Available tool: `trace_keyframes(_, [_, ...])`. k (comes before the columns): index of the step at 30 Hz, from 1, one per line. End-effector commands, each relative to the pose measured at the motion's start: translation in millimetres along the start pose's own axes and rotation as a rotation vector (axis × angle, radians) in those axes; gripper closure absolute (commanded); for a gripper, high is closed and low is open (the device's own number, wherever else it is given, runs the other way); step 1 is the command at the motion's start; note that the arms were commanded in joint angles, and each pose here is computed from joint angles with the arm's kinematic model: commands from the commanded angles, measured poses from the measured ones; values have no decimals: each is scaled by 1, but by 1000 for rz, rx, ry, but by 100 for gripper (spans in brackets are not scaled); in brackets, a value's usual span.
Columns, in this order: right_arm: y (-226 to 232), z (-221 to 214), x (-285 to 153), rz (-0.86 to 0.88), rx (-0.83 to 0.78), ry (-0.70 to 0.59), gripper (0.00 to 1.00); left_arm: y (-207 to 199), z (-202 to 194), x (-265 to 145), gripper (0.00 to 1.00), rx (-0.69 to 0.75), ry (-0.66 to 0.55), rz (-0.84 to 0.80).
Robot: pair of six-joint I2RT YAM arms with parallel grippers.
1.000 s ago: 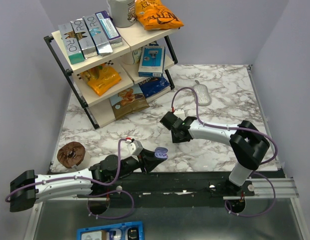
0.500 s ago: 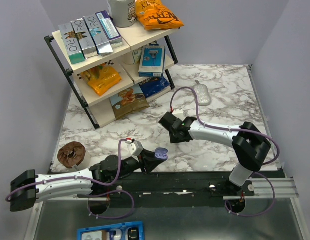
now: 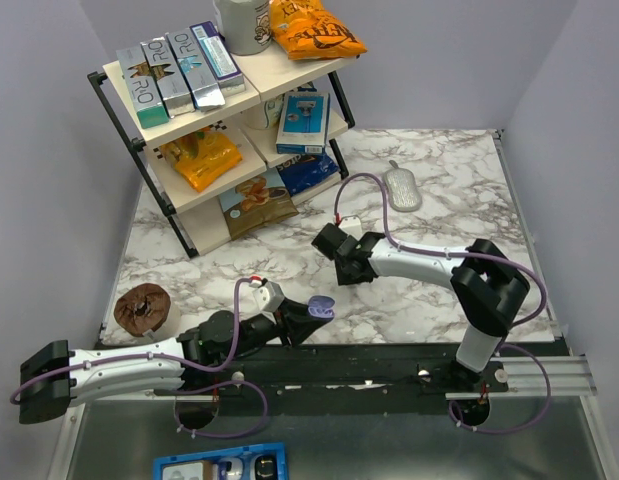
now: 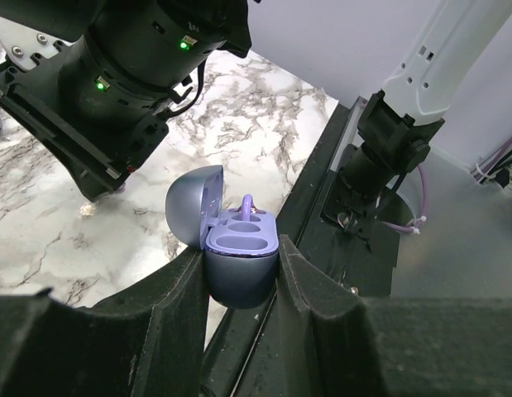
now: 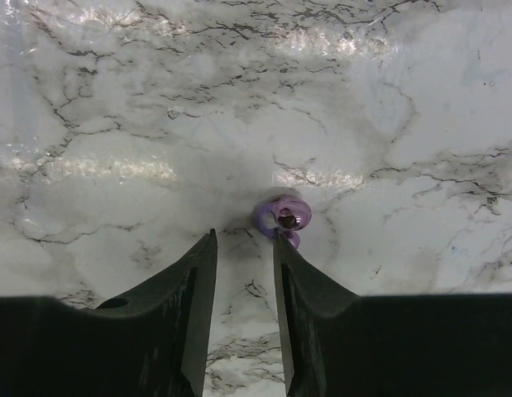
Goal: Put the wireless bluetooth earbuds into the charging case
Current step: Pick up the earbud from the center of the board.
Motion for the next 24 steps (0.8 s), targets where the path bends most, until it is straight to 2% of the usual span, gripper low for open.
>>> trace_keyframes(1, [2,6,4,-29,-4,-27,59,1,-1,-1,100,-9,-11,10])
trace_keyframes(14, [-4,0,21,-48,-6,-3,60,1,0,-1,100,-7,-9,12])
trace_keyframes(24, [-9,-11,26,-50,-4,16,67,1,-2,1,100,-5,2,15])
Point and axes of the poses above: each gripper's point midway between its finger pads, its own x axis out along the fingers, its own y axis along the line the jaws close on, z = x × y, the point moved 6 cm from there along -x, back along the fingers, and after that the axes turned 10 degrees about -x, right-handed, at the moved point
